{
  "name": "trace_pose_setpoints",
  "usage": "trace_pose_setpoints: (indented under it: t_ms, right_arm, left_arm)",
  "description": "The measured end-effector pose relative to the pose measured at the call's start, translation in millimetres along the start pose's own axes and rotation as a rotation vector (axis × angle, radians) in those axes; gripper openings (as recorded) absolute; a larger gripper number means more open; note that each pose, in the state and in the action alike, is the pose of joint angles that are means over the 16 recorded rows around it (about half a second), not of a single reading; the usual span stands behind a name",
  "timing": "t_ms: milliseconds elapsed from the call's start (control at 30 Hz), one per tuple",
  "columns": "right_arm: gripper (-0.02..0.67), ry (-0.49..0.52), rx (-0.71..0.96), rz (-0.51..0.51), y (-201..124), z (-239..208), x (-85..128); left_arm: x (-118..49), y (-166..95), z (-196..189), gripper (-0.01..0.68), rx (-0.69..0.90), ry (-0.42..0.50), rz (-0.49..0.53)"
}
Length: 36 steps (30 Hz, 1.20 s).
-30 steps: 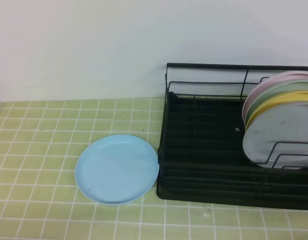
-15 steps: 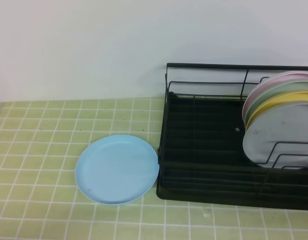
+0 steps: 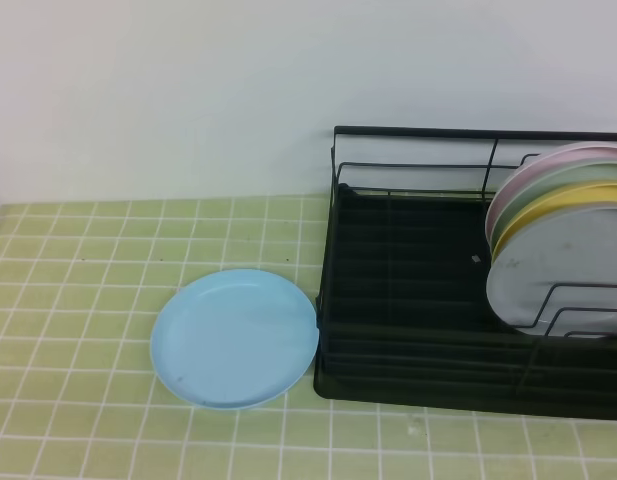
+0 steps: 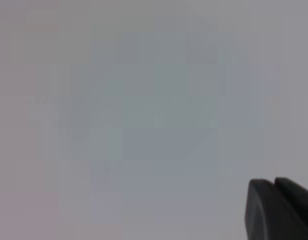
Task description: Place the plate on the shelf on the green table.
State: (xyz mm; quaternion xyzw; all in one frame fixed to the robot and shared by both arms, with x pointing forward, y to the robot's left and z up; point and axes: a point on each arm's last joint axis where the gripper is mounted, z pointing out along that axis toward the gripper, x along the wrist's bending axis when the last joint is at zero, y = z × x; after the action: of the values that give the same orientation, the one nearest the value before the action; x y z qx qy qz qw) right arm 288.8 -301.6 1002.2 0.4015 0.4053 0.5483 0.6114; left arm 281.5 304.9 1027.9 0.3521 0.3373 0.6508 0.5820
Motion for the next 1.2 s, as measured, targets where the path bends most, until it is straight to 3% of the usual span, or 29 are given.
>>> trace_pose_setpoints:
  t_ms: [233, 533, 833, 1200]
  right_arm:
    - [-0.004, -0.008, -0.068, -0.001, 6.2, -0.2, -0.7]
    - [-0.004, -0.004, -0.030, -0.006, 3.2, 0.1, -0.4]
    - [-0.003, 0.010, 0.065, 0.009, 10.4, 2.5, -0.1]
    - [0.001, 0.054, 0.321, -0.042, 42.7, 8.1, -0.2]
  left_arm:
    - [3.6, 16.2, -1.5, -0.002, -0.178, 0.039, -0.003]
    - [0.4, 20.0, -0.4, -0.002, -0.188, 0.002, -0.001]
    - [-5.2, 26.9, 9.4, -0.002, 0.043, -0.086, -0.128]
    - [-0.7, 27.1, 10.5, -0.002, 0.323, -0.023, -0.267]
